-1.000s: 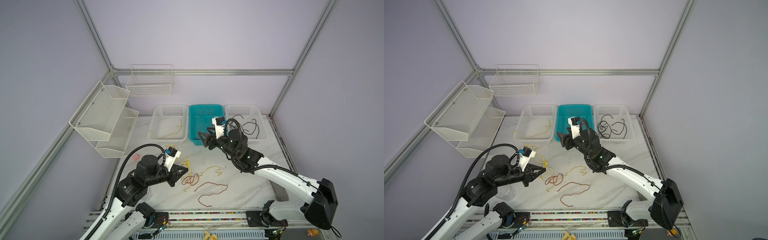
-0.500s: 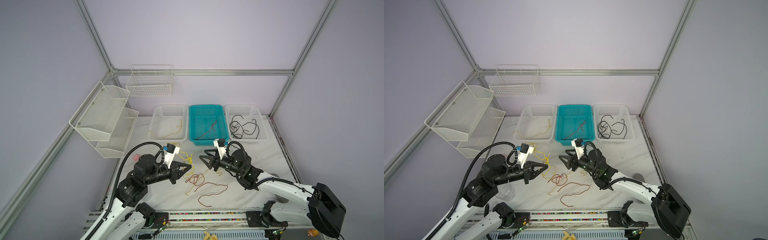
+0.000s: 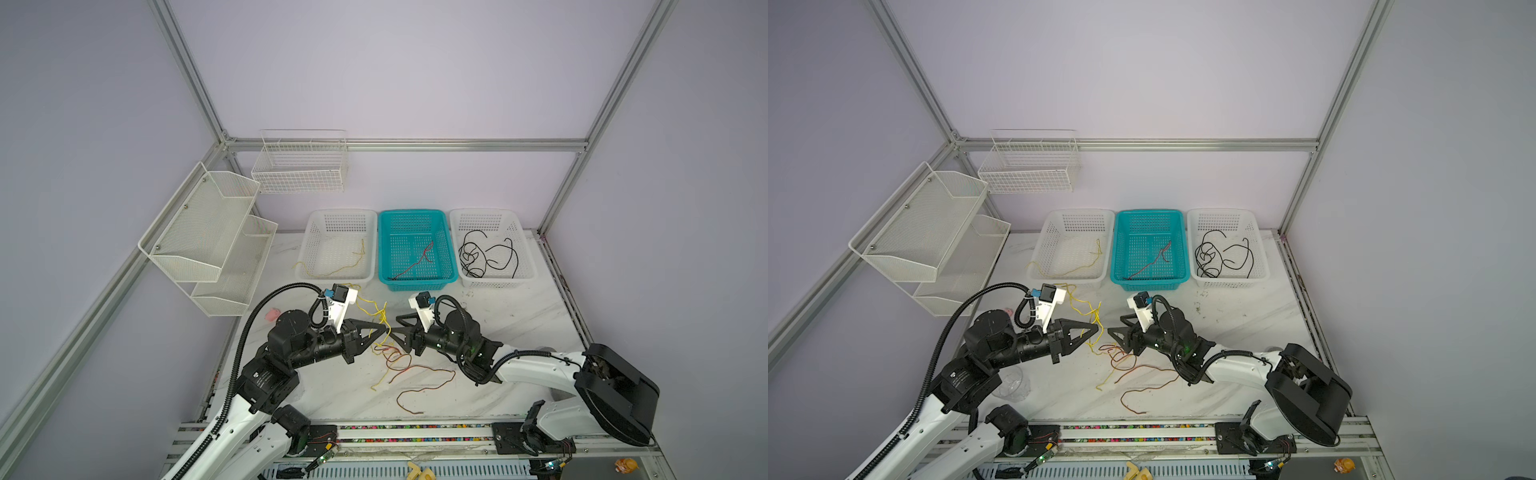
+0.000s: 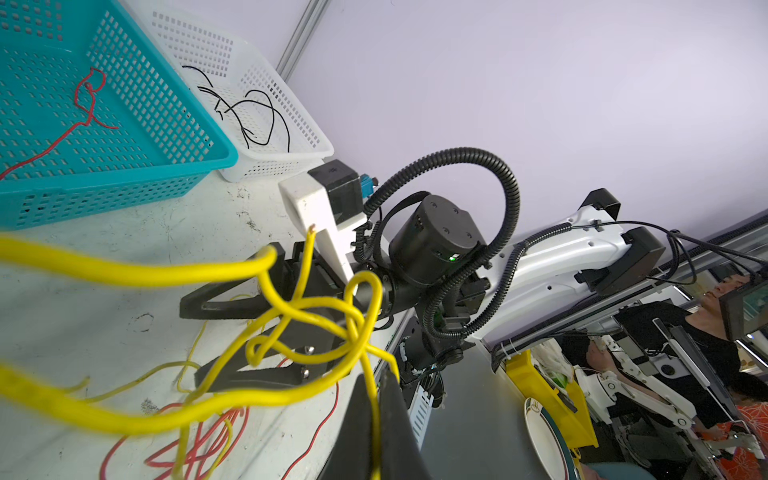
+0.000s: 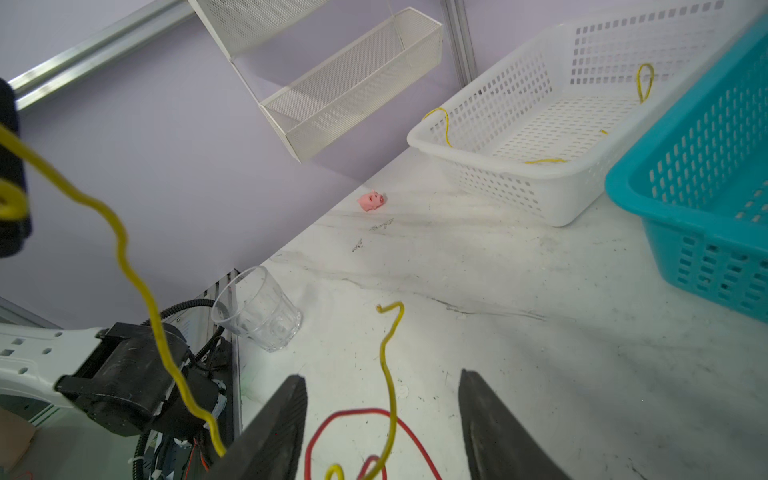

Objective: Untangle the cables

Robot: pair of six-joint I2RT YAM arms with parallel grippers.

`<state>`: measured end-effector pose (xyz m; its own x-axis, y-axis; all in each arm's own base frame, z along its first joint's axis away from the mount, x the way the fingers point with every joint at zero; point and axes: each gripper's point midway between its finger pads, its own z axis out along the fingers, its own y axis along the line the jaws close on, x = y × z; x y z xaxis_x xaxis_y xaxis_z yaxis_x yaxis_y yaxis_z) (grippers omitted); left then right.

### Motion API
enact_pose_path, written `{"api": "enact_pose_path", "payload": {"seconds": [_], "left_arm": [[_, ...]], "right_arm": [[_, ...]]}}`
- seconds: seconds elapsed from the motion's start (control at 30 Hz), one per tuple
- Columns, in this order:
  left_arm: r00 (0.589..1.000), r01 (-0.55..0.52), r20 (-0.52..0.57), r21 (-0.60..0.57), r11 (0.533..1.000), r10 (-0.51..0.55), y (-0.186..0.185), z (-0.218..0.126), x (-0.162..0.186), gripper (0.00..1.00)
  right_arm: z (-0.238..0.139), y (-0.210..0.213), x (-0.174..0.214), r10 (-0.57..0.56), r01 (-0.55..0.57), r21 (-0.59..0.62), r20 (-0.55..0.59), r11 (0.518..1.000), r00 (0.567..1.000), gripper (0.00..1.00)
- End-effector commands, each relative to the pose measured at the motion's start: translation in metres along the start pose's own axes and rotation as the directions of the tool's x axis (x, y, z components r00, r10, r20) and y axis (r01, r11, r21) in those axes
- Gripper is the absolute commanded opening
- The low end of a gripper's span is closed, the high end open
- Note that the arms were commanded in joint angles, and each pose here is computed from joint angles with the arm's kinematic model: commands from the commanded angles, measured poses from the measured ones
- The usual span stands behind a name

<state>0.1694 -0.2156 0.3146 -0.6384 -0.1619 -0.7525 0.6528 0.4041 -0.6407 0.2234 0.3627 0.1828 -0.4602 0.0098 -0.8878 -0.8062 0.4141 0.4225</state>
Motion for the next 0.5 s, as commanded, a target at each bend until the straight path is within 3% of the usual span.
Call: {"api": "enact_pose_path", "payload": {"seconds": [0.0,0.27,0.33,0.47], "left_arm": [[1.000,-0.013,0.028,0.021,1.000,0.013,0.002,0.002,-0.001,0.00],[0.998,-0.033,0.055,0.025,0.999,0.032,-0.002,-0.001,-0.006,0.00],[0.998,-0.032,0.052,0.027,0.999,0.030,-0.003,-0.002,-0.004,0.00],[0.998,-0.030,0.053,0.013,0.999,0.029,-0.001,-0.005,-0.002,0.00]], "right_arm": [[0.007,0.009,-0.002,-0.010,0.011,-0.026,0.029,1.000,1.000,0.62],[0.030,0.010,0.023,0.023,-0.024,-0.029,-0.019,0.999,1.000,0.57],[0.032,0.010,0.020,0.029,-0.029,-0.032,-0.003,0.999,1.000,0.45],[0.031,0.001,0.011,0.039,-0.040,0.030,0.036,0.999,0.999,0.10]]}}
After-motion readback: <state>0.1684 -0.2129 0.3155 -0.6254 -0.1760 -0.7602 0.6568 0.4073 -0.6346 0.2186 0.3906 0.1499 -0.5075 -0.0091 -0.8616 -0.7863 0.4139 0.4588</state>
